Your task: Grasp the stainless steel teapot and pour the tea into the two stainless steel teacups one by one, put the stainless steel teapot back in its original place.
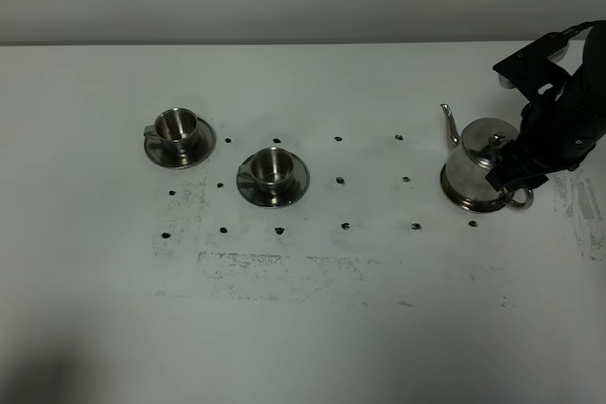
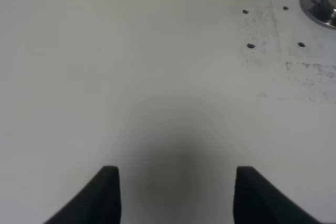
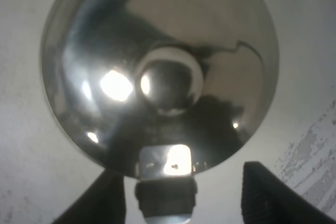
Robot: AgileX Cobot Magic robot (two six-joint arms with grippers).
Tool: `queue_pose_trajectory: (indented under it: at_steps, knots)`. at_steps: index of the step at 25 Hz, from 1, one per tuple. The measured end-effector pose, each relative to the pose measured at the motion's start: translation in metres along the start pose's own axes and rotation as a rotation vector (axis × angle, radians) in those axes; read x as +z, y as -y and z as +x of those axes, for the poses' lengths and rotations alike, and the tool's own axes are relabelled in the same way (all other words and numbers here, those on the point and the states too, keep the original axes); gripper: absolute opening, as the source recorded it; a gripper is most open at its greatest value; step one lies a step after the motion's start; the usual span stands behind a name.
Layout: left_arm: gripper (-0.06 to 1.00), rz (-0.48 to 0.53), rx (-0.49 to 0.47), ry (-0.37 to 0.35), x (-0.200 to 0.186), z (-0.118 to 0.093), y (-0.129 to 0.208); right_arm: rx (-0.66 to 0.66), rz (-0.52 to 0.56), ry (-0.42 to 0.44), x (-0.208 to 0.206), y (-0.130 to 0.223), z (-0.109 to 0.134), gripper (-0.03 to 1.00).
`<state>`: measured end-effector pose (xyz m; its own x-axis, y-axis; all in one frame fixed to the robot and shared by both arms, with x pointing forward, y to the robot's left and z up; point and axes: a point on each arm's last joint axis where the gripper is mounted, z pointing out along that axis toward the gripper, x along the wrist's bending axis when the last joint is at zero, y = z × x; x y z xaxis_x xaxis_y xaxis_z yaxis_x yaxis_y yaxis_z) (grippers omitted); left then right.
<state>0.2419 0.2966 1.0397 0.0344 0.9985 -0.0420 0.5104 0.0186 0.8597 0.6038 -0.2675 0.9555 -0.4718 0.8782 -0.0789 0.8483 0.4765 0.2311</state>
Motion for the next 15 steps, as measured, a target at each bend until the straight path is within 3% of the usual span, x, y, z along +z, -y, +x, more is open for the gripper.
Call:
queue_pose_trajectory:
  at_steps: [15]
  knots:
    - [0.47, 0.000, 0.000, 0.000, 0.0000, 0.0000, 0.0000, -0.002, 0.009, -0.006, 0.0090, -0.0008, -0.0004, 0.45]
